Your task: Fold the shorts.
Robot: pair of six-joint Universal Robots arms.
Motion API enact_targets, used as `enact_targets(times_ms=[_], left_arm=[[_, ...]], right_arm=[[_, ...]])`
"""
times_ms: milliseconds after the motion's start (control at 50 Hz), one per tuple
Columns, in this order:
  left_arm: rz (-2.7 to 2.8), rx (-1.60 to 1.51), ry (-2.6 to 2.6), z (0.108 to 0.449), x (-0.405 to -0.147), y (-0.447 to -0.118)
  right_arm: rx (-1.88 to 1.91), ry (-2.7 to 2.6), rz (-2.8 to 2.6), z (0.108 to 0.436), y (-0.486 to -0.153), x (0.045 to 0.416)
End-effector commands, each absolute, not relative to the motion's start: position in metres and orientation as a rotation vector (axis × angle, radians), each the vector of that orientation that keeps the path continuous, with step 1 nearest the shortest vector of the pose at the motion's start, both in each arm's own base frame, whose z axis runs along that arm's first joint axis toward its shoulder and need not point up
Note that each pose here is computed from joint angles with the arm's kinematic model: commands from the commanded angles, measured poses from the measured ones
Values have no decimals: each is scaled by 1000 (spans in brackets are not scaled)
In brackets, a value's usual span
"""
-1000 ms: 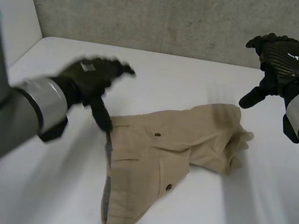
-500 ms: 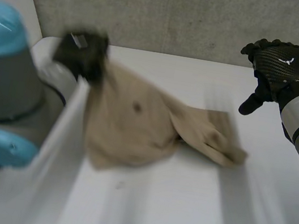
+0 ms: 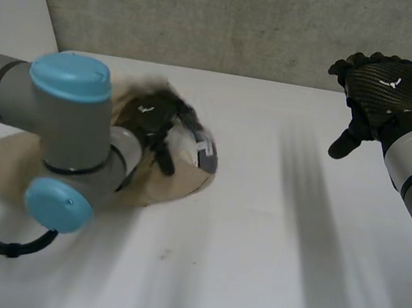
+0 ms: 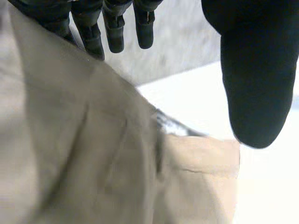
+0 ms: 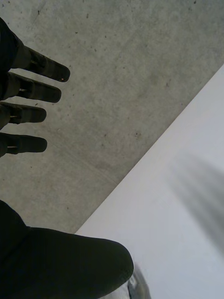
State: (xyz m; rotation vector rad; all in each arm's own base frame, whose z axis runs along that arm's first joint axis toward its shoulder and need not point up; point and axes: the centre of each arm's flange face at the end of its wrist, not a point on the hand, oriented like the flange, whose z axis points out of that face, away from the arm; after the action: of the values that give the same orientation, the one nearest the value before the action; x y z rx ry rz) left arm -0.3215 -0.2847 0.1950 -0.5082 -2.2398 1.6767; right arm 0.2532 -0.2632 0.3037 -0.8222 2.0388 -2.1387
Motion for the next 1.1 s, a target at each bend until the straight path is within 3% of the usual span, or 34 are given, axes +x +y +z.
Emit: enact_targets(times_ms=[20, 140, 280, 400, 880, 1100], left_arm=[[1753, -291, -2177, 261, -287, -289], [1943, -158, -2007, 327, -254, -285], [2047, -129, -1948, 358, -228, -287], [2060, -188, -2025, 357, -217, -290], [2022, -247, -2071, 352, -222, -280], [1949, -523, -2142, 343, -245, -245]], right_arm=[[-805, 2038, -2152, 305, -265, 252], [-765, 2050, -2166, 307, -268, 249], [-676, 2062, -2174, 311, -271, 245], [-651, 2042, -2158, 313, -271, 247], [-558, 2063, -2176, 315, -282, 235], [-405, 2064, -2154, 317, -290, 224]])
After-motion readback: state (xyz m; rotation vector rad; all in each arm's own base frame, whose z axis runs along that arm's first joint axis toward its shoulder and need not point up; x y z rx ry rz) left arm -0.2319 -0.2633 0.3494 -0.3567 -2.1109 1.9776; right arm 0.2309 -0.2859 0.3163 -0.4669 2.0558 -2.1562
